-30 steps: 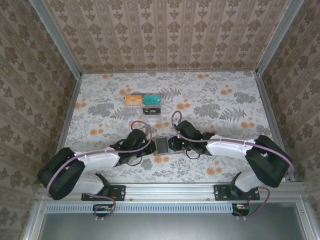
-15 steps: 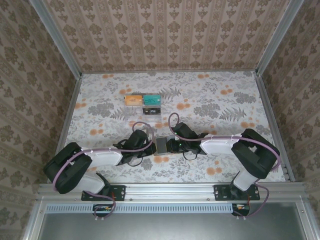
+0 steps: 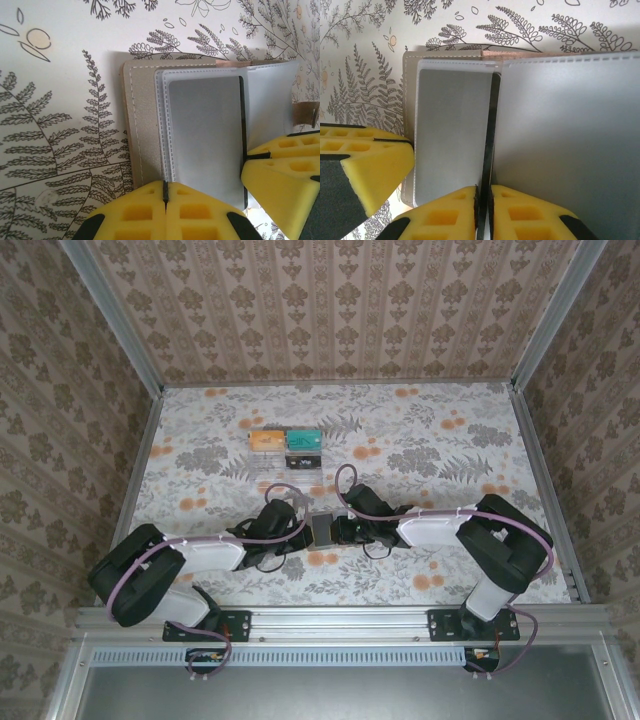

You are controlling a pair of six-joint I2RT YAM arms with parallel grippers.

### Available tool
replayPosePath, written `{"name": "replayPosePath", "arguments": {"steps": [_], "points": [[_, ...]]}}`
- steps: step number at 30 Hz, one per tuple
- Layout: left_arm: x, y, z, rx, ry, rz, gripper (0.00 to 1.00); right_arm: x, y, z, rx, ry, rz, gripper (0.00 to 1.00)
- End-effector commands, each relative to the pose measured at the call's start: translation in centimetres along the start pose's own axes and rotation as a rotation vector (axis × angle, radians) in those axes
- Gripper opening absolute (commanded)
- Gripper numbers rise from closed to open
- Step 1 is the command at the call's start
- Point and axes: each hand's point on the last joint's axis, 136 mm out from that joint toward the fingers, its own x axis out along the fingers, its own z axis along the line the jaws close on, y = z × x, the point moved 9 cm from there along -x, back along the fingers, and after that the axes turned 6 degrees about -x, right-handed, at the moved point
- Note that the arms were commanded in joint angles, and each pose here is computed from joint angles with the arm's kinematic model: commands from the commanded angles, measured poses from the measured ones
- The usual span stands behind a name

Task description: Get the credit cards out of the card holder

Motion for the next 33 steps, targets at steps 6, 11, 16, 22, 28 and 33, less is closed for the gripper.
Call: {"name": "replayPosePath", "arguments": {"steps": [6,11,16,22,28,33], "points": [[0.2,0.5,0.2,-0.005,-0.012,0.014,0.00,-0.1,-0.3,-0.1,0.026,-0.021,-0.011,0.00],[0.0,0.5,0.4,-0.004,-0.023,0.011,0.00,-1.1,-0.3,-0.9,0.033,-0.001,-0.026,0.00],[-0.2,0.4,0.5,-0.006,-0.029,0.008,0.00,-1.9,-0.3,-1.7,0.038,0.029,-0.030,0.00],[-0.4,0.3,0.4,-0.001,-0.027,0.002,0.00,-2.1,-0.7,-1.7,0.032,0.020,-0.034,0.00],[-0.5,0.3,0.2,0.003,-0.024,0.005,0.00,-1.6,-1.5,-1.1,0.005,-0.017,-0.045,0.25],[-0.4,0.3,0.3,0.003,-0.027,0.009,0.00,-0.9,-2.1,-0.8,-0.007,-0.022,-0.043,0.24]]}}
